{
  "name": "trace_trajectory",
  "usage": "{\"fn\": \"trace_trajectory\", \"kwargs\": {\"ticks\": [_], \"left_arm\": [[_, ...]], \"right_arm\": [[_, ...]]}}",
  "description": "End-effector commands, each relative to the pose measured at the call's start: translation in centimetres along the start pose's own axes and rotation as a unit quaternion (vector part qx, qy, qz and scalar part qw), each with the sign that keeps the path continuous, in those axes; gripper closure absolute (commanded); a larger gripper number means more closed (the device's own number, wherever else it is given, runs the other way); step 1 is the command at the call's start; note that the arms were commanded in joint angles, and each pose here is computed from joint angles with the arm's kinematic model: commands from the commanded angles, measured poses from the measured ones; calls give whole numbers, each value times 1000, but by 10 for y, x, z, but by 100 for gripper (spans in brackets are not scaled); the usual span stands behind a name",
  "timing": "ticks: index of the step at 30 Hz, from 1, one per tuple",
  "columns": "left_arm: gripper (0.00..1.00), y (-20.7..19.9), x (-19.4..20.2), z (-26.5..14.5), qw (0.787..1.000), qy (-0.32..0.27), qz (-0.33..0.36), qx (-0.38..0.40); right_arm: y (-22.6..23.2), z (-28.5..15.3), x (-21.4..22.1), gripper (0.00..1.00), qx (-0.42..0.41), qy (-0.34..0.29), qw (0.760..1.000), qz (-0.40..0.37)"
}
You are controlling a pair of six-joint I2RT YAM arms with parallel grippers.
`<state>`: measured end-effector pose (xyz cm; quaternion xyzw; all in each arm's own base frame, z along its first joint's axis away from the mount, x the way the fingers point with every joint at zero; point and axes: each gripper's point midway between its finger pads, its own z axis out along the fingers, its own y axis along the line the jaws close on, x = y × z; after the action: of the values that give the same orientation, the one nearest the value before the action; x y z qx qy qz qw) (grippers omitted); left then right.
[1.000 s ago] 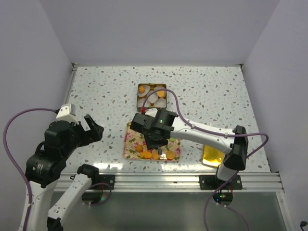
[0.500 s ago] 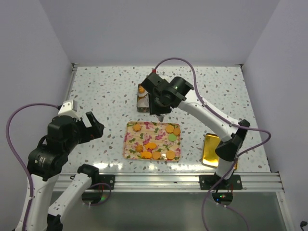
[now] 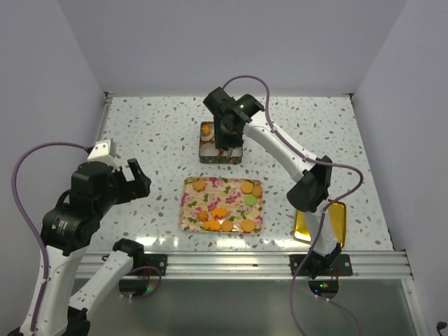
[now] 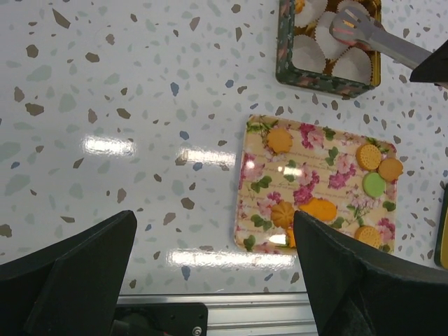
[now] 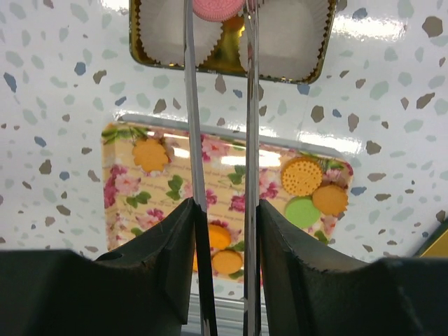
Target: Pack the cookies
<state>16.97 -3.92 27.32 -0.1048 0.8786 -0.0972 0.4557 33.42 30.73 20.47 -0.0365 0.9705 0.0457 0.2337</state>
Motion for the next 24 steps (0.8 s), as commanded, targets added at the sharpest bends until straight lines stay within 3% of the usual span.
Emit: {"fn": "trace_trajectory", "kwargs": {"ticks": [1, 9, 20, 24], "left_arm": [[0, -5, -17, -2, 999, -27, 17, 6], [0, -1, -23, 6, 999, -34, 33, -15], [0, -9, -24, 23, 999, -23, 43, -16], [0, -10, -24, 26, 999, -19, 44, -16]], "right_arm": [[3, -3, -23, 60, -23, -21, 1000, 0], [-13, 25, -39, 60, -23, -9, 999, 23], [-2, 43, -46, 58, -51, -4, 998, 23], [-4, 43, -49, 51, -50, -6, 998, 26]]}}
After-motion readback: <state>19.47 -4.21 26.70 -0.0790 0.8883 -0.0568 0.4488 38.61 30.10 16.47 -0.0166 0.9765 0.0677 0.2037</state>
